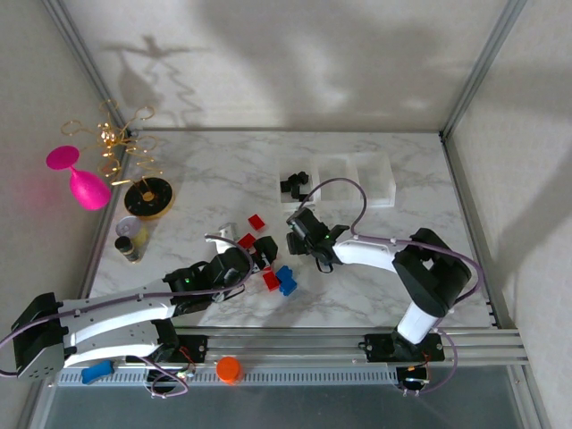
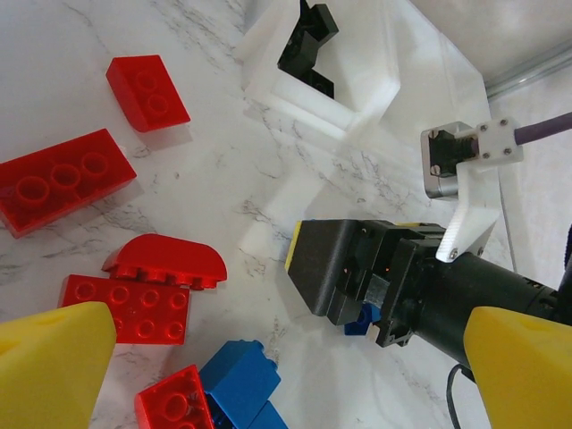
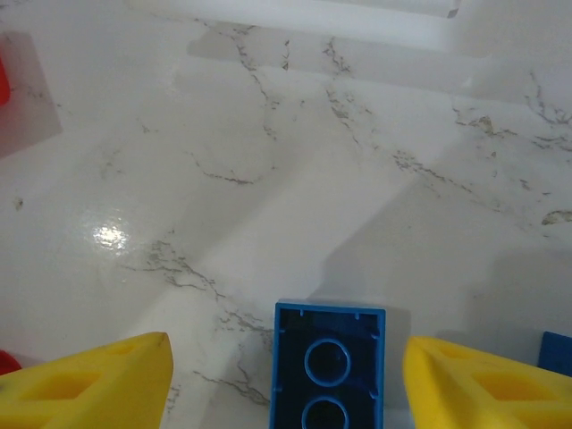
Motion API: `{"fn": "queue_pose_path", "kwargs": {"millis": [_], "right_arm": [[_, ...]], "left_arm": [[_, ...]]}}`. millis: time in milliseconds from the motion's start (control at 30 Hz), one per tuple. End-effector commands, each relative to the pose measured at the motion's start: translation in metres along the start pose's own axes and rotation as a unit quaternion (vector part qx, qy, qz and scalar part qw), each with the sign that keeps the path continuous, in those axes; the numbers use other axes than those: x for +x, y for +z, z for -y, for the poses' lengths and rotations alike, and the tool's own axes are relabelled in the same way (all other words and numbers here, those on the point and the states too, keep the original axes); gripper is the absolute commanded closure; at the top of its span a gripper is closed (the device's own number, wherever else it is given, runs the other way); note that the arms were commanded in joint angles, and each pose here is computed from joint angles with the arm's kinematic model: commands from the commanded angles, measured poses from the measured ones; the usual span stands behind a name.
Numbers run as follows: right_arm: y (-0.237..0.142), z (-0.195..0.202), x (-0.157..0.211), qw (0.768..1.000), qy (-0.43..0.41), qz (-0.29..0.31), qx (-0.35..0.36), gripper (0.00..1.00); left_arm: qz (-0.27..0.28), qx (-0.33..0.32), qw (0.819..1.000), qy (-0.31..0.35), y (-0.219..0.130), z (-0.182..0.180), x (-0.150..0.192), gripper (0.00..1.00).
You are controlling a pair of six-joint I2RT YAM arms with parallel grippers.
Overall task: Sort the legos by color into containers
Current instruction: Pick up the lego from the center of the table.
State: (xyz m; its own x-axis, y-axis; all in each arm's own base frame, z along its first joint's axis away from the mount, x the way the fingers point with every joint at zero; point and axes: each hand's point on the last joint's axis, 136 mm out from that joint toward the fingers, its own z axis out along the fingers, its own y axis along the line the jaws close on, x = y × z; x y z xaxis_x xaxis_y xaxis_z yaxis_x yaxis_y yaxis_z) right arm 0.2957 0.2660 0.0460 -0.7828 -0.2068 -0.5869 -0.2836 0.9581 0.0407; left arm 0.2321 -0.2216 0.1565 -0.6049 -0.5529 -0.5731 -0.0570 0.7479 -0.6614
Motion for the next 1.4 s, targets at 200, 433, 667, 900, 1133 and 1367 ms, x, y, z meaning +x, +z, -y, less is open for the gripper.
{"fn": "queue_pose_path", "kwargs": {"millis": [200, 433, 667, 900, 1133, 1367], "right_arm": [[0.013, 0.005, 0.012, 0.998, -0.013, -0.031, 0.049, 0.35], [0.016, -0.01, 0.014, 0.998, -0.029, -0.04, 0.048, 0.34], [0.004, -0.031, 0.006, 0.999, -0.029, -0.027, 0.038, 0.38], [0.006, -0.018, 0.022, 0.997, -0.027, -0.041, 0.057, 0.44], [0.01, -0.018, 0.026, 0.997, -0.025, -0.046, 0.056, 0.56], [0.003, -0.021, 0.016, 0.998, -0.023, -0.031, 0.048, 0.67]], "left_arm": [[0.019, -0.015, 1.0, -0.007, 0.0, 0.0, -0.006, 0.0], [0.024, -0.019, 1.0, -0.006, -0.003, 0.001, -0.011, 0.0], [0.029, -0.022, 0.999, -0.011, -0.005, -0.003, -0.013, 0.0], [0.03, -0.023, 0.999, -0.01, -0.009, -0.006, -0.015, 0.0], [0.033, -0.019, 0.999, -0.012, -0.009, -0.005, -0.015, 0.0], [0.027, -0.02, 0.999, -0.003, -0.009, -0.005, -0.013, 0.0]]}}
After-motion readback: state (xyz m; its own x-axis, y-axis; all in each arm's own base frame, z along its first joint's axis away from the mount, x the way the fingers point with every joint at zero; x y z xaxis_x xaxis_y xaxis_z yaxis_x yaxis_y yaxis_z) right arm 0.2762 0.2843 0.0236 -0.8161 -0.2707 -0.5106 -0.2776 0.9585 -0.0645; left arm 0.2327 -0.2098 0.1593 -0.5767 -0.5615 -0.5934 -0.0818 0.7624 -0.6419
